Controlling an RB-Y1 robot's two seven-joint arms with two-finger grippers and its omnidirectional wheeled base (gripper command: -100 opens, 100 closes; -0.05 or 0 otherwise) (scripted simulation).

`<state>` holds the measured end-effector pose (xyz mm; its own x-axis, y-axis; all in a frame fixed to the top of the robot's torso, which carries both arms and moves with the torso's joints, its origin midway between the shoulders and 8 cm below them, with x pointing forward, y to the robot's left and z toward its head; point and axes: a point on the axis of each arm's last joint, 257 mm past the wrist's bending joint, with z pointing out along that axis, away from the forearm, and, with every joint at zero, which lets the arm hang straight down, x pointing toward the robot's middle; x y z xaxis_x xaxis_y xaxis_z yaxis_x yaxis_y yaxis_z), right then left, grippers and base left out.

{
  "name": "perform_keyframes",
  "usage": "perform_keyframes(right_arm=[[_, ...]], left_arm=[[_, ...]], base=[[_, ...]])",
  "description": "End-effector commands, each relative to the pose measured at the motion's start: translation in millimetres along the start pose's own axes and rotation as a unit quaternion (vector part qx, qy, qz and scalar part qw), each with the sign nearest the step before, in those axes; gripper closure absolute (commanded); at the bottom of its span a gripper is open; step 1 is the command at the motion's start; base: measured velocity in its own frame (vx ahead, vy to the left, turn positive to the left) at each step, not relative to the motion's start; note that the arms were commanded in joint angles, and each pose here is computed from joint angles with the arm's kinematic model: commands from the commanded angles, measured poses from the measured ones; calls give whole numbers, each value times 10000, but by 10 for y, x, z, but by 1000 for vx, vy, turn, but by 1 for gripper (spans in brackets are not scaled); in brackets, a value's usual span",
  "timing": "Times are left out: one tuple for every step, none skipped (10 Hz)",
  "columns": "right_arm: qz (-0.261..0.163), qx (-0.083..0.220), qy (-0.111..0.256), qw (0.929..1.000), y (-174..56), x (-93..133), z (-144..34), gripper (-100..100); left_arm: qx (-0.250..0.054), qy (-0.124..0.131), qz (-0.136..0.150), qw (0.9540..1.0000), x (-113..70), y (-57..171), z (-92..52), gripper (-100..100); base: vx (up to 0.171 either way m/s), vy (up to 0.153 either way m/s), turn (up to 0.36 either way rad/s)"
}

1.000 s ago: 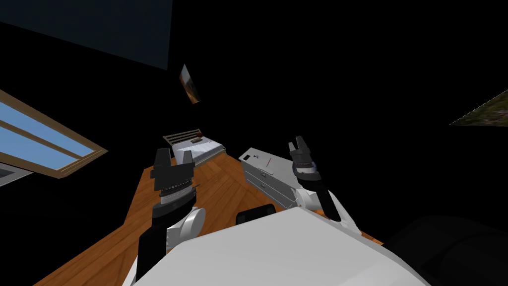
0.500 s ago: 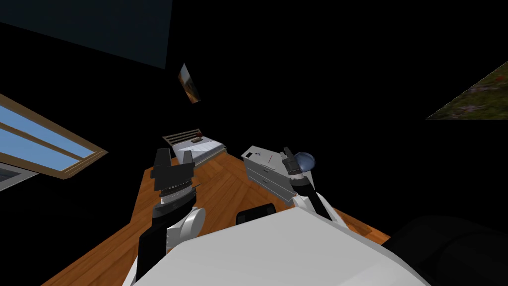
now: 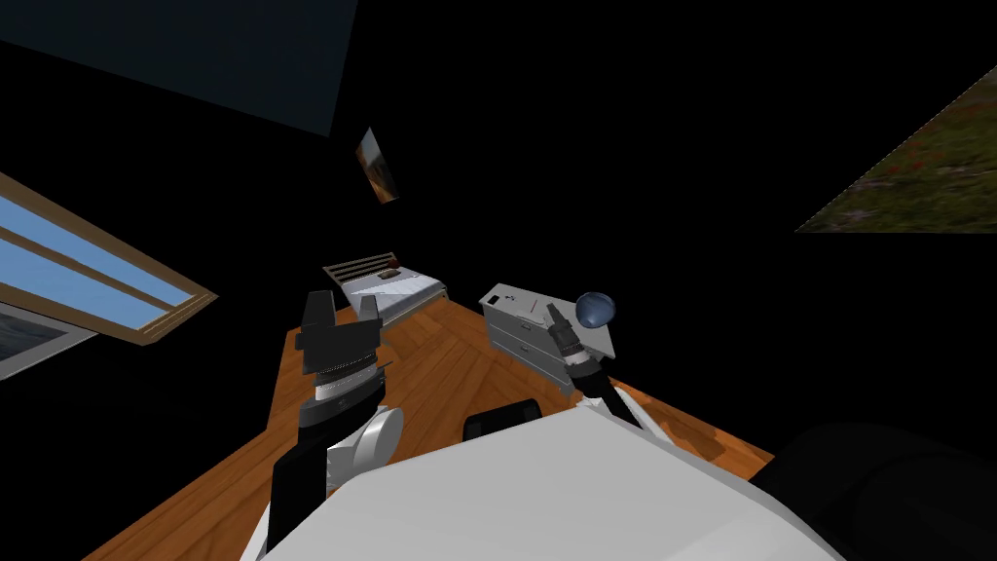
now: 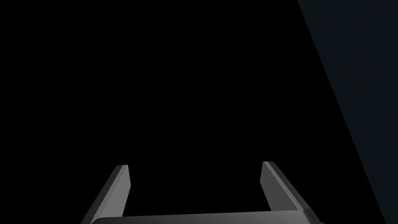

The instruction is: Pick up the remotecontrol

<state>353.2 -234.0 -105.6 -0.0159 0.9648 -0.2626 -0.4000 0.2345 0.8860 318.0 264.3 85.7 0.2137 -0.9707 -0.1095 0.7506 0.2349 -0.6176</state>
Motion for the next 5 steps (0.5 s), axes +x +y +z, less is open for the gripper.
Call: perform_keyframes(right_arm=[[24,157,102,9998,-139,83,-99,-100],[56,395,314,9987,-331,225,-232,-100],[55,430,318,9986,-362,228,-245,-100],[73,678,543,9962,-555,366,-403,-100],[76,881,773,9931,-701,494,-559,-100]], left_arm=[[0,0,0,10000,0,0,0,0],[0,0,0,10000,0,0,0,0],[0,0,0,10000,0,0,0,0],[0,0,0,10000,0,0,0,0],[0,0,0,10000,0,0,0,0]], base=[[-67,93,-13],[-70,97,-5],[-75,73,-6],[-80,124,15],[-148,197,21]])
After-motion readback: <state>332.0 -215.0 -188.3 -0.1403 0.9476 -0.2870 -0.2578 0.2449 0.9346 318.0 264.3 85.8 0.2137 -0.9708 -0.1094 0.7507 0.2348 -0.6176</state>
